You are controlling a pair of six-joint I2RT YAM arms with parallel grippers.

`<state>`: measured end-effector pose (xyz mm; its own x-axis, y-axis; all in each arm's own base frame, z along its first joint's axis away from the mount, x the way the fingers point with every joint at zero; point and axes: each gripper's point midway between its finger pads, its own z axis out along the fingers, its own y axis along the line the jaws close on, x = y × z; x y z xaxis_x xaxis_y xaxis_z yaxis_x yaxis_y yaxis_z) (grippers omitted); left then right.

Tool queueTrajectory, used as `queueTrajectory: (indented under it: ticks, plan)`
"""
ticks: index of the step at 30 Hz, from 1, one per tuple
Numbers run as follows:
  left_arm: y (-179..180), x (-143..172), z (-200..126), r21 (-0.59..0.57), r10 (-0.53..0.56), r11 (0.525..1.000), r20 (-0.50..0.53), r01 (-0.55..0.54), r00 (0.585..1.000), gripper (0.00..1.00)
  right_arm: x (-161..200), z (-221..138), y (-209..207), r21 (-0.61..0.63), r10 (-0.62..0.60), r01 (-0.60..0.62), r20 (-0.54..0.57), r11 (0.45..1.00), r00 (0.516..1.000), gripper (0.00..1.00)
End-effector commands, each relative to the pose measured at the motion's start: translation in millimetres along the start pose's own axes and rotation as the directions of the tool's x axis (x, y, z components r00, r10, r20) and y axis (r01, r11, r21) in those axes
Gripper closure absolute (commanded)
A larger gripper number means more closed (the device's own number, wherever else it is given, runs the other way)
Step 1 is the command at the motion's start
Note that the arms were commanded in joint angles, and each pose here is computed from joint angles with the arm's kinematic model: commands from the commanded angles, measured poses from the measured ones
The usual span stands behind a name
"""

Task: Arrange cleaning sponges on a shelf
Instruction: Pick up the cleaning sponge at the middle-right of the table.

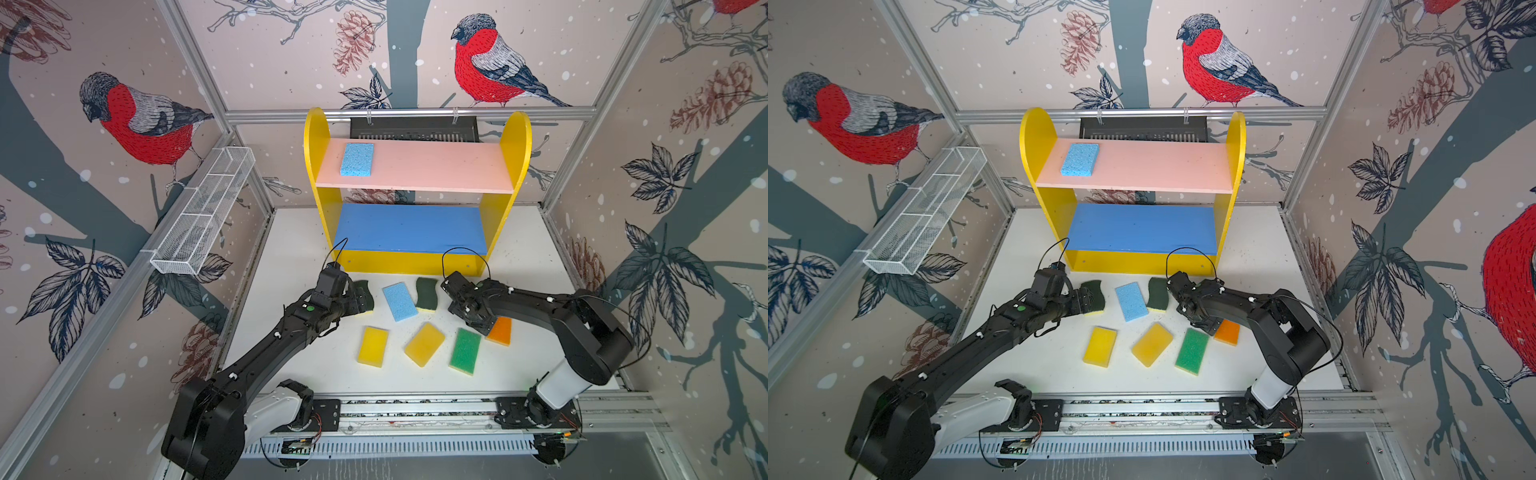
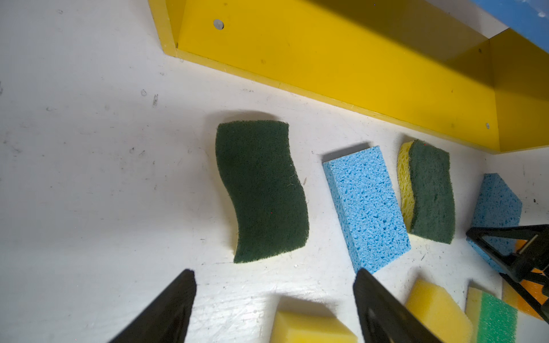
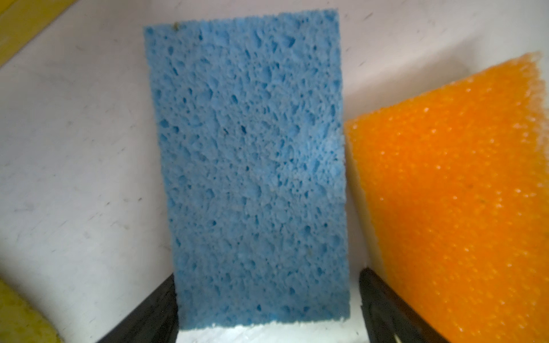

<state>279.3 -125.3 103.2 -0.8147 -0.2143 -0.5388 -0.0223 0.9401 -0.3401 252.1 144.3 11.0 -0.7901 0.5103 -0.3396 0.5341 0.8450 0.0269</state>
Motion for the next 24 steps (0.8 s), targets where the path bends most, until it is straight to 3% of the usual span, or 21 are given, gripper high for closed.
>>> queueTrajectory:
  ticks: [1, 13, 24]
  plan:
    - [-3.0, -6.6, 1.3, 0.007, -0.012, 1.000, 0.017, 0.011, 1.000, 0.16, 12.6, 6.8, 0.4, -0.019, -0.036, 0.035, -0.071, 0.999, 0.997, 0.15]
    - [-4.7, -5.2, 0.0, 0.008, -0.024, 1.000, -0.005, 0.024, 1.000, 0.17, 29.0, 23.8, -12.0, -0.028, -0.093, 0.090, -0.124, 0.996, 0.988, 0.20]
    - [-8.7, -13.0, -14.1, 0.027, -0.025, 0.999, 0.034, 0.024, 0.999, 0.19, 35.2, 14.7, -16.9, -0.063, -0.145, 0.139, -0.114, 0.988, 0.983, 0.29]
